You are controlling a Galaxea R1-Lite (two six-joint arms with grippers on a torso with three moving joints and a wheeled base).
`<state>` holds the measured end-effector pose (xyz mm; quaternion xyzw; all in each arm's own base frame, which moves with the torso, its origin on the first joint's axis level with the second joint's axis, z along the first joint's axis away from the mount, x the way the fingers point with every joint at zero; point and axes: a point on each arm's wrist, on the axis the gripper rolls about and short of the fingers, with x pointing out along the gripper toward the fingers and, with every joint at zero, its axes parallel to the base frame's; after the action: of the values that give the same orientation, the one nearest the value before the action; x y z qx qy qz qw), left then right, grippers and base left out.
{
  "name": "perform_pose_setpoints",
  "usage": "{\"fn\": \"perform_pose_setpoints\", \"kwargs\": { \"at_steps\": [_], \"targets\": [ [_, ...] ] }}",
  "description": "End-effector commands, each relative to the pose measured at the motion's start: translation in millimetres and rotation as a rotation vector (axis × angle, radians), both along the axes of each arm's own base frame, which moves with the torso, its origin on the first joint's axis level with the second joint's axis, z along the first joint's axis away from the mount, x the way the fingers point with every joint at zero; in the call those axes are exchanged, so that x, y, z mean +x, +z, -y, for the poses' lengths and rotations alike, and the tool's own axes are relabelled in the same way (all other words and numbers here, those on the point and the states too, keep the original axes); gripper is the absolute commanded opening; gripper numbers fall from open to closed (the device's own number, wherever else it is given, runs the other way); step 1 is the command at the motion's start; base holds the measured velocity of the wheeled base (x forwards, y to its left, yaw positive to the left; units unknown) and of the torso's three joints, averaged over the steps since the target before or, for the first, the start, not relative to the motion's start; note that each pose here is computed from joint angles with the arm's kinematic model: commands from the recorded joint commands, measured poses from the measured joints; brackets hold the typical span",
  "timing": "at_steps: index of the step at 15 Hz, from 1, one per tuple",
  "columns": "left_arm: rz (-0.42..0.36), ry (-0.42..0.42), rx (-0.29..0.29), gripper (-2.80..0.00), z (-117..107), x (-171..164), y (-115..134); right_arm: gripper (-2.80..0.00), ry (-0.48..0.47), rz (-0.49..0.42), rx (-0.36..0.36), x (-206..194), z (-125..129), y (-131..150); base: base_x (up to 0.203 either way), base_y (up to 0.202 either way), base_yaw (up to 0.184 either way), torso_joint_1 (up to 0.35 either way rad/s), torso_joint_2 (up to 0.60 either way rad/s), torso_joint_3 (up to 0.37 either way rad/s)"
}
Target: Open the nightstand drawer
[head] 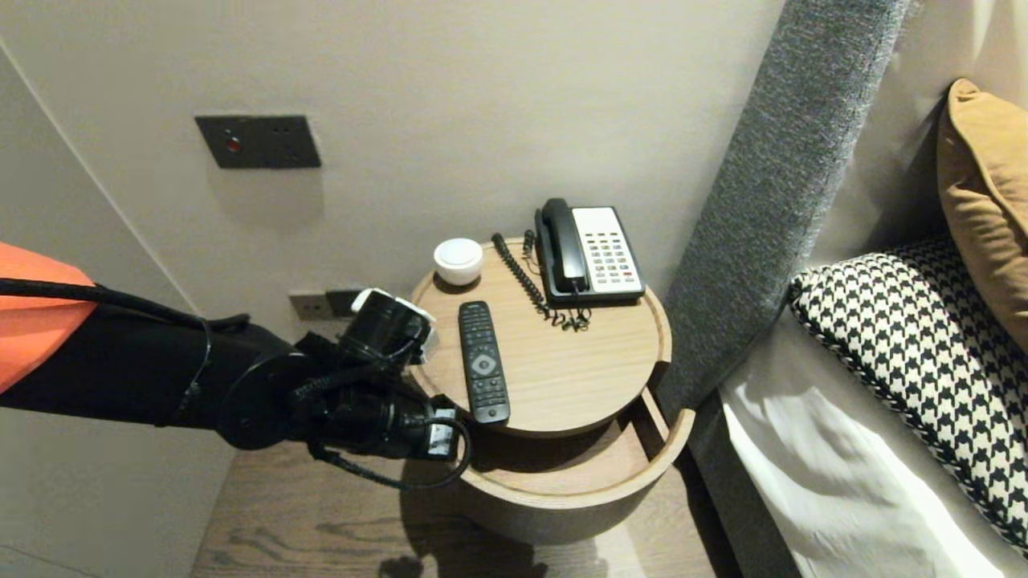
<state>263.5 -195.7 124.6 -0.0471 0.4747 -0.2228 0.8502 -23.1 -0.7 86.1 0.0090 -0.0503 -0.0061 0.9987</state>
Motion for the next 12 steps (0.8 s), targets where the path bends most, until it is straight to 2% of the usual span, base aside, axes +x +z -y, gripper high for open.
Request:
{"fn": "perform_pose_setpoints", "kwargs": {
  "at_steps": [1,10,12],
  "targets": [
    [-0.003,-0.023,0.017,-2.80,-2.9,-6.4,-1.8,-2.80,-0.001,-0.039,0.000,3.2,0.0,-11.0,0.000,0.000,0.000,0.000,0.00,0.000],
    [-0.066,-0.068,0.031,-2.80,-13.8,-33.7,-11.1,-2.80,0.001,-0.041,0.000,3.4,0.0,-11.0,0.000,0.000,0.000,0.000,0.00,0.000],
    [-0.037,-0.077,-0.004,-2.80,-12.9,-33.8,-7.5,-2.80,-0.001,-0.041,0.000,3.4,0.0,-11.0,0.000,0.000,0.000,0.000,0.00,0.000]
  ]
}}
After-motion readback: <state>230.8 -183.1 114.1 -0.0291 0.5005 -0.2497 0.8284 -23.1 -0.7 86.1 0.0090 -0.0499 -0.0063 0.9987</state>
